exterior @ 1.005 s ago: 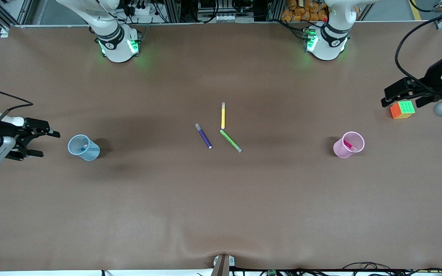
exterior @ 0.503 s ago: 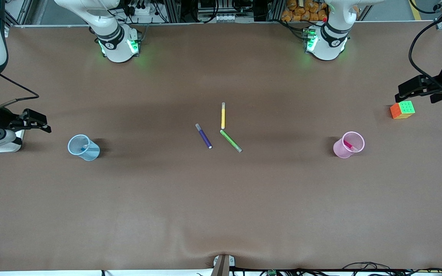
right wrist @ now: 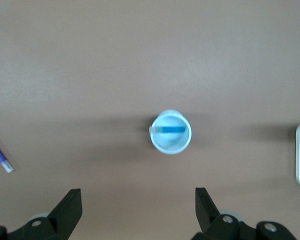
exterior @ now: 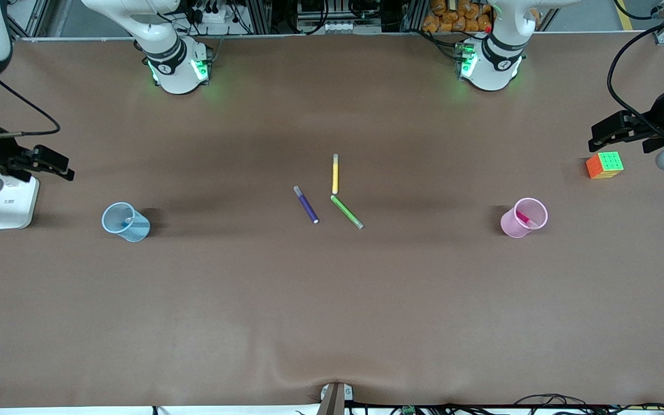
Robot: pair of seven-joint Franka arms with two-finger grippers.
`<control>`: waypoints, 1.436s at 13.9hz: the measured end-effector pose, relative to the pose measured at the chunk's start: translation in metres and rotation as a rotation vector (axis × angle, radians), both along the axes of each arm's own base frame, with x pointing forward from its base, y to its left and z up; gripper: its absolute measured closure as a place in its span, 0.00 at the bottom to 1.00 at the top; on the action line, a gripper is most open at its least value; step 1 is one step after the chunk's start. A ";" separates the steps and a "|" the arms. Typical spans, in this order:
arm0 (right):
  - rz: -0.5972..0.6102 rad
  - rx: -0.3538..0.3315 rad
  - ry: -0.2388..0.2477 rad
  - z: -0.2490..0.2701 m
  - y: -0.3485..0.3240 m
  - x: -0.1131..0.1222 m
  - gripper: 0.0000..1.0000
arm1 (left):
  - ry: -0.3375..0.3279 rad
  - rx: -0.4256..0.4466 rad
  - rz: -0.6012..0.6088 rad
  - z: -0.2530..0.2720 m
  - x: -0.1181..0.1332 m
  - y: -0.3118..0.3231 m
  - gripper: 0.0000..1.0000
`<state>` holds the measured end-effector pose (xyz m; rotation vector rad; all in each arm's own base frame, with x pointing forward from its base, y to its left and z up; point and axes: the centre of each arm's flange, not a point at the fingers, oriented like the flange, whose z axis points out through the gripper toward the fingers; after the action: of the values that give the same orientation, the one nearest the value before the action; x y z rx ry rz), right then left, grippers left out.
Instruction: Place pink and blue markers in matching cups
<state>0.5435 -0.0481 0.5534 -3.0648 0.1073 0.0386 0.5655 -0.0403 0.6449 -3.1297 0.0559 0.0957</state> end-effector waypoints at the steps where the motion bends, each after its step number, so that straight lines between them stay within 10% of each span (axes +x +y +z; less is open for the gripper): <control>1: -0.038 0.001 0.019 0.009 0.000 -0.005 0.00 | -0.003 0.000 0.001 0.000 0.000 0.000 0.00; 7: -0.077 -0.014 -0.030 0.064 -0.008 -0.006 0.00 | -0.007 -0.001 -0.002 0.000 0.001 -0.001 0.00; 20: -0.036 -0.038 0.031 0.067 -0.016 0.000 0.00 | -0.005 -0.006 0.003 -0.001 0.001 0.001 0.00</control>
<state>0.5432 -0.0643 0.6208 -3.0999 0.1666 0.0830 0.5669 -0.0389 0.6435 -3.1365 0.0516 0.0877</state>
